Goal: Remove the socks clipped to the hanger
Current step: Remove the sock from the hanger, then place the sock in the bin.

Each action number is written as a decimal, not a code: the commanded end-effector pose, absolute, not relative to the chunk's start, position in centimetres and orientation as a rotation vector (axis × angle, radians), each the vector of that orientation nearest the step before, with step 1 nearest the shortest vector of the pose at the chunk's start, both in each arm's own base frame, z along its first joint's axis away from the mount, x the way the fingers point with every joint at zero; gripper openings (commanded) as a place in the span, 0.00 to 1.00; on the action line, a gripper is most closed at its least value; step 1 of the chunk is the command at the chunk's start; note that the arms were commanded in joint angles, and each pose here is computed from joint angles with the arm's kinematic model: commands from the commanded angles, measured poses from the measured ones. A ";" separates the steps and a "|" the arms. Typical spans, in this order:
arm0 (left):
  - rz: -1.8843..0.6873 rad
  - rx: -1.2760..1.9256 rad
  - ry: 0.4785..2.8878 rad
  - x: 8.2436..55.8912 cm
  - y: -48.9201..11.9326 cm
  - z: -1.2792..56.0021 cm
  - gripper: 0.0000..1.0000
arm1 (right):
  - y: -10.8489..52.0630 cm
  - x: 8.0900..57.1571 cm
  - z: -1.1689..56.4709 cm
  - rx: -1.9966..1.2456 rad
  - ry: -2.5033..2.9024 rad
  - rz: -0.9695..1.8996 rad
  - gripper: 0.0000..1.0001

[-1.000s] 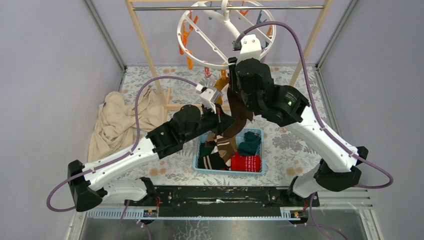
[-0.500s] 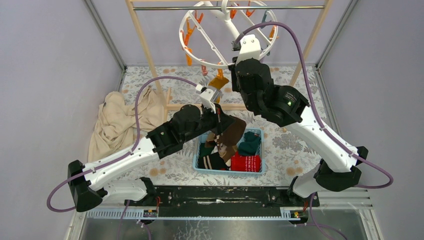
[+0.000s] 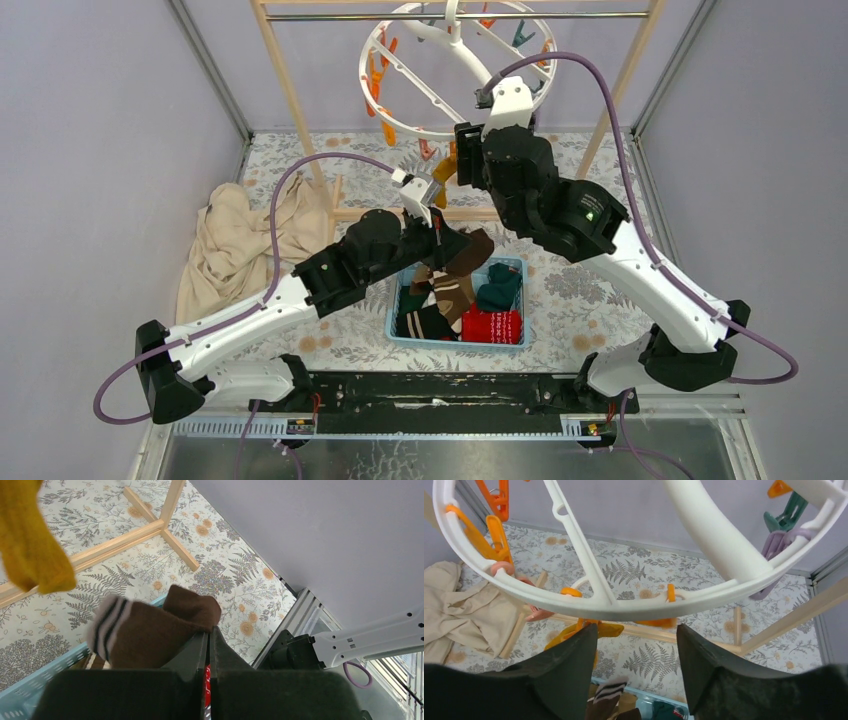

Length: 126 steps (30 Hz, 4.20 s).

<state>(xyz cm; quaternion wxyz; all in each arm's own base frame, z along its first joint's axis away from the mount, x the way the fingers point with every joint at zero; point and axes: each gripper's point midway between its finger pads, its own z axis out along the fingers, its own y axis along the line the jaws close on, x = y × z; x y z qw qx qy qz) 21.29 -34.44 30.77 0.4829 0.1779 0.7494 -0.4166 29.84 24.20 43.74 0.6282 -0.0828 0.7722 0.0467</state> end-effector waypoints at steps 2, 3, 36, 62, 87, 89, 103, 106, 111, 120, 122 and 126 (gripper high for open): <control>-1.037 0.425 1.798 21.1 -34.1 32.0 0.00 | 22.8 29.0 45.5 -0.113 1.724 0.157 0.73; -1.038 0.425 1.801 21.1 -34.1 31.9 0.00 | 22.6 28.9 45.5 -0.107 1.725 0.159 0.77; -1.176 0.442 1.946 19.5 -36.7 26.6 0.00 | 14.0 23.2 32.9 0.019 1.913 0.164 1.00; -1.057 0.478 2.161 20.3 -38.4 16.6 0.03 | 14.4 22.9 30.3 -0.031 1.961 0.183 1.00; -0.885 0.460 2.171 21.5 -36.0 19.6 0.56 | 17.3 22.3 27.4 -0.144 2.083 0.248 1.00; -0.860 0.444 2.186 21.5 -35.3 19.1 0.57 | 17.9 22.1 26.4 -0.171 2.112 0.261 1.00; -0.786 0.350 2.355 21.9 -32.3 9.9 0.51 | 21.1 20.0 17.6 -0.223 2.315 0.381 0.94; -0.756 0.332 2.385 22.0 -31.9 8.8 0.50 | 21.5 19.8 15.3 -0.226 2.366 0.371 0.85; -0.723 0.316 2.422 21.7 -31.2 7.6 0.48 | 21.1 19.1 11.2 -0.229 2.477 0.285 0.78; -0.703 0.266 2.470 20.9 -30.1 5.3 0.47 | 19.6 18.4 5.4 -0.211 2.606 0.150 0.86; -0.694 0.262 2.471 21.0 -30.0 5.0 0.47 | 20.0 18.6 4.3 -0.198 2.638 0.196 0.87; -0.677 0.250 2.469 21.5 -29.6 4.6 0.47 | 20.0 19.5 3.4 -0.180 2.655 0.210 0.87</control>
